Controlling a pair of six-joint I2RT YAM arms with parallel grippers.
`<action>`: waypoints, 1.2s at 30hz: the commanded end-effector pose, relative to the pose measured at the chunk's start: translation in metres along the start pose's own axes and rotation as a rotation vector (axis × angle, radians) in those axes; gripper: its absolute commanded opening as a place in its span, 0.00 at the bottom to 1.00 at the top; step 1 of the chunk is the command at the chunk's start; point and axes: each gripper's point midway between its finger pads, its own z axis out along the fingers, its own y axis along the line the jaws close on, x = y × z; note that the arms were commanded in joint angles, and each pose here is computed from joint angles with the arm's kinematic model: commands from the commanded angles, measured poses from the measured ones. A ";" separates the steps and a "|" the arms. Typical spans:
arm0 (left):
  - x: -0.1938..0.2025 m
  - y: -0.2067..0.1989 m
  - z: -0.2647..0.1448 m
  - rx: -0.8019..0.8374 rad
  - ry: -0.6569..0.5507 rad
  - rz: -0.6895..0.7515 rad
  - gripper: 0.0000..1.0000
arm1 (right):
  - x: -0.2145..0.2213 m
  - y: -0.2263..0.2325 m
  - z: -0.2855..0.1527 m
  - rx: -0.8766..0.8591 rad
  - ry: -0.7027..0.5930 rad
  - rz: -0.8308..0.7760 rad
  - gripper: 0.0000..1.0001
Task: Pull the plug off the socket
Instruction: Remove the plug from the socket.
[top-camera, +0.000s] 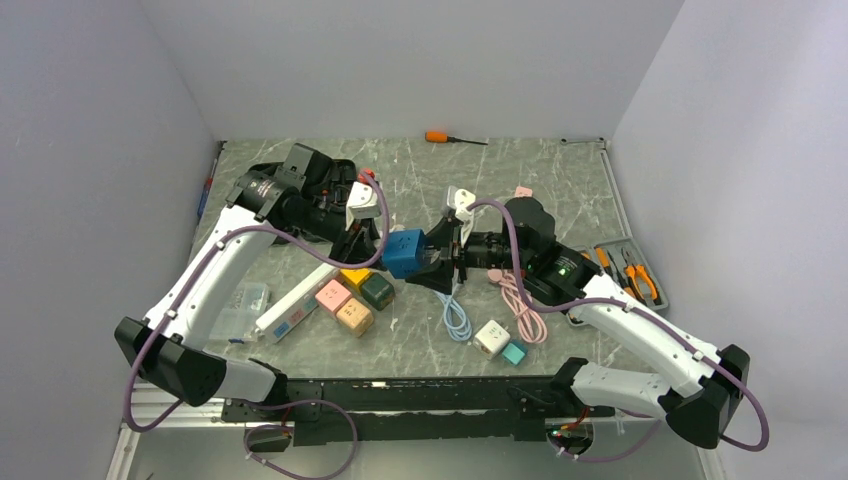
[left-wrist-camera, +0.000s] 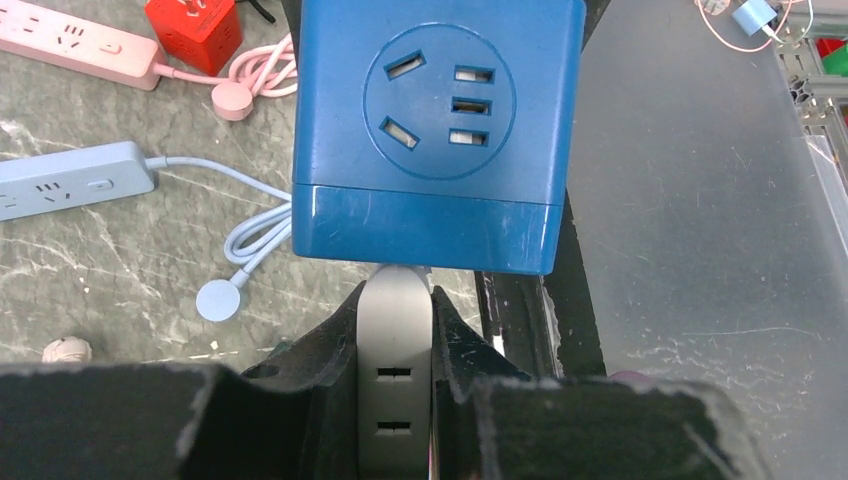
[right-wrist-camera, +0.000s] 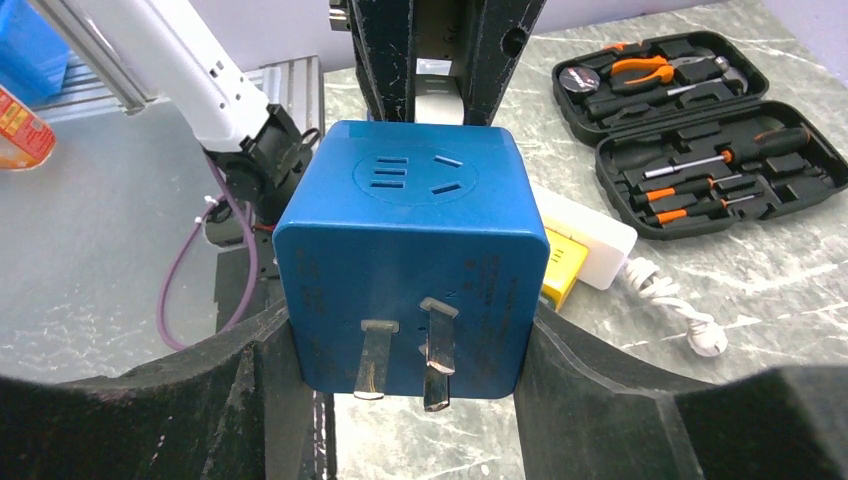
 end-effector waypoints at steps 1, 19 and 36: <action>-0.020 -0.001 -0.013 -0.052 -0.011 0.093 0.00 | -0.021 0.017 -0.001 -0.087 -0.064 -0.044 0.20; -0.005 0.009 -0.028 -0.211 0.188 0.190 0.00 | -0.009 -0.008 -0.018 0.082 0.123 -0.048 1.00; 0.005 0.004 -0.015 -0.202 0.291 0.182 0.00 | -0.030 -0.017 0.002 0.024 0.147 -0.177 1.00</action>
